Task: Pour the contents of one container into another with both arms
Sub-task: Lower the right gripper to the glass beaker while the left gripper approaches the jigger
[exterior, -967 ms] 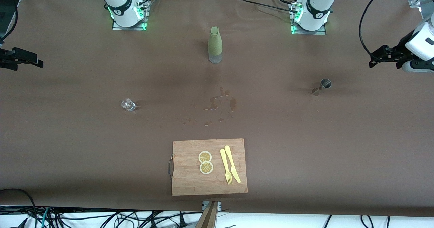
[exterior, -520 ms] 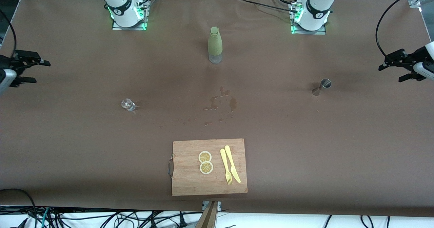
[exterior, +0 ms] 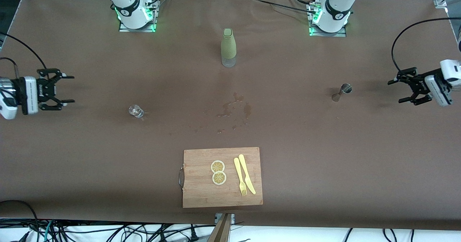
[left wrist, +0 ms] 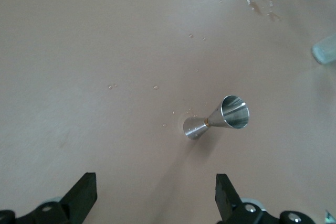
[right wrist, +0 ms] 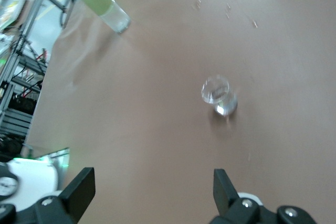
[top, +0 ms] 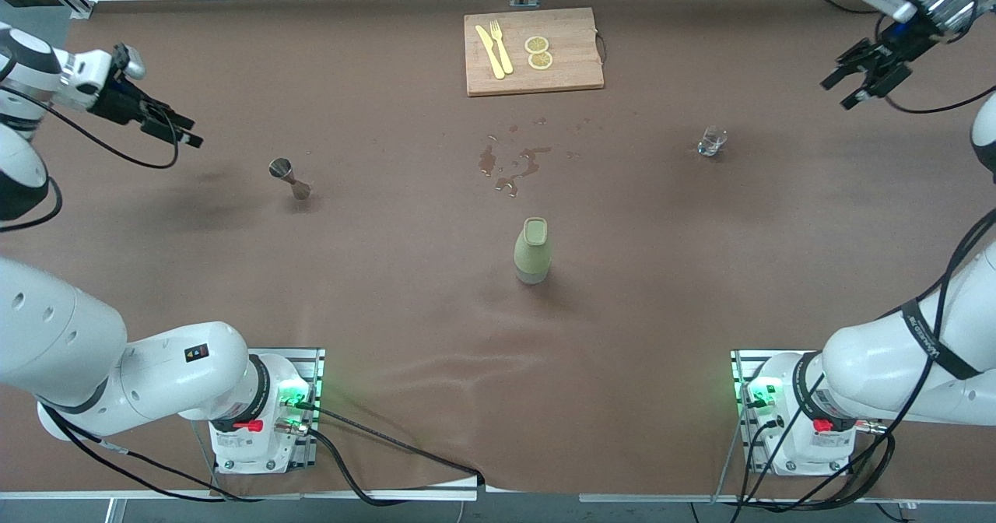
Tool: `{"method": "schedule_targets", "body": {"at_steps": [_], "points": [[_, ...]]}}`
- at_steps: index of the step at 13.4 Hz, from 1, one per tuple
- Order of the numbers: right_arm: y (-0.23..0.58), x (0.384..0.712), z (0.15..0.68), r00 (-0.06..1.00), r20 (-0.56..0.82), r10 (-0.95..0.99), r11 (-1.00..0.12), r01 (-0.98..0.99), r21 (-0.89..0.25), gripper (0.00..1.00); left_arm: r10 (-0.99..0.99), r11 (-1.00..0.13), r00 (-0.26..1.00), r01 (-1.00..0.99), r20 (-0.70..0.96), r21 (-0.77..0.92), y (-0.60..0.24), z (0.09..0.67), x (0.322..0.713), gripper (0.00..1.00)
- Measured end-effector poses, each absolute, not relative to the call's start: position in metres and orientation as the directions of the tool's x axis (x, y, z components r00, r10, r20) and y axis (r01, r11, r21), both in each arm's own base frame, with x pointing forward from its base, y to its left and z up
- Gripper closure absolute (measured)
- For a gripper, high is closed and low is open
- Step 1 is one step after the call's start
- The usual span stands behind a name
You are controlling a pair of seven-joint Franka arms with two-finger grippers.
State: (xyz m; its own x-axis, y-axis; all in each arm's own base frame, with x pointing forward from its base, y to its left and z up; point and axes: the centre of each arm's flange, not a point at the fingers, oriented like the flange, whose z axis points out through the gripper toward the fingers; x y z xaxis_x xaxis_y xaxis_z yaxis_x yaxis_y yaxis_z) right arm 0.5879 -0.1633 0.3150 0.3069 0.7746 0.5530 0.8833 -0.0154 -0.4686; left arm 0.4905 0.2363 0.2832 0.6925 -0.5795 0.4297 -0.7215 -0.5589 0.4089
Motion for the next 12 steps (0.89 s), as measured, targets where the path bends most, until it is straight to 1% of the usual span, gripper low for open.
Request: {"method": "schedule_targets", "body": {"at_steps": [2,4,7,10,12], "points": [[-0.159,0.593,0.268,0.175,0.679,0.713,0.120,0.923,-0.364,0.00,-0.603,-0.453,0.585,-0.811,0.542,0.371,0.233,0.244,0.491,0.00],[-0.153,0.593,0.230,0.088,0.764,0.639,0.205,0.938,-0.279,0.00,-0.617,-0.351,0.439,-0.897,0.653,0.271,0.240,0.213,0.484,0.00],[-0.144,0.592,0.184,0.033,0.840,0.542,0.242,0.951,-0.193,0.00,-0.589,-0.235,0.277,-0.958,0.759,0.167,0.248,0.180,0.465,0.00],[-0.126,0.588,0.134,0.000,0.891,0.454,0.260,0.957,-0.132,0.00,-0.507,-0.126,0.106,-0.991,0.856,0.048,0.231,0.149,0.455,0.00],[-0.108,0.585,0.112,-0.020,0.909,0.416,0.293,0.949,-0.114,0.00,-0.446,-0.069,0.055,-0.997,0.893,0.027,0.218,0.129,0.447,0.00]]}}
